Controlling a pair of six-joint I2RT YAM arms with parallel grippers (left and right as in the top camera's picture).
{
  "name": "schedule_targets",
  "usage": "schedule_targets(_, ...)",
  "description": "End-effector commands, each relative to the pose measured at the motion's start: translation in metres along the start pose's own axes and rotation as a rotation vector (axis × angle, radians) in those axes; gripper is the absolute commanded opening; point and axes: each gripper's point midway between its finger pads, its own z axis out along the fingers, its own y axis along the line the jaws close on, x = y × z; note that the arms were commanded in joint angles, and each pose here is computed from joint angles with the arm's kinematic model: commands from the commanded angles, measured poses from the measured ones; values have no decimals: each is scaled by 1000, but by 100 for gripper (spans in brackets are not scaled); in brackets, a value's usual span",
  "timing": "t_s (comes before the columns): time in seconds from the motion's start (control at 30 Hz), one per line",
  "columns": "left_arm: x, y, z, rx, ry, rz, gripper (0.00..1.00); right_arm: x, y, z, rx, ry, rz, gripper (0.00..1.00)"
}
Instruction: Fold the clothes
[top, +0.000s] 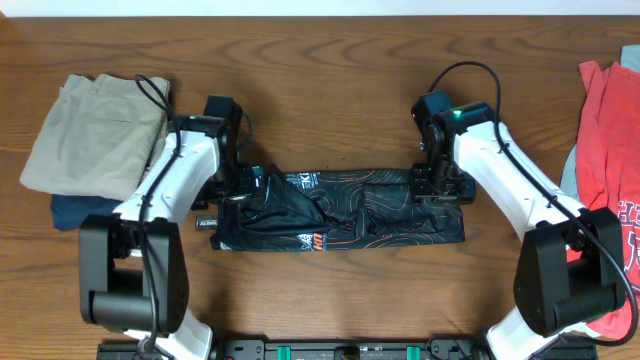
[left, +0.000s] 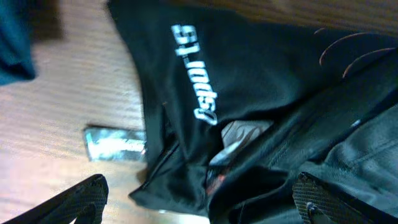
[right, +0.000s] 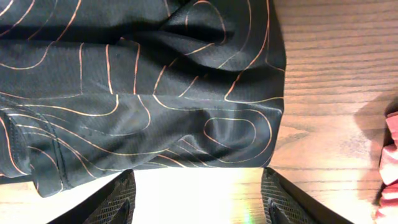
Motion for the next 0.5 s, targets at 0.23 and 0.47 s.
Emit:
schedule_targets(0.23,12,-1,49,-17,157,41,96,-1,-6,-7,18,-20,15,64)
schedule_targets(0.47,12,-1,65,-23,184,40,91,0,-7,-7,21,-13,14,64)
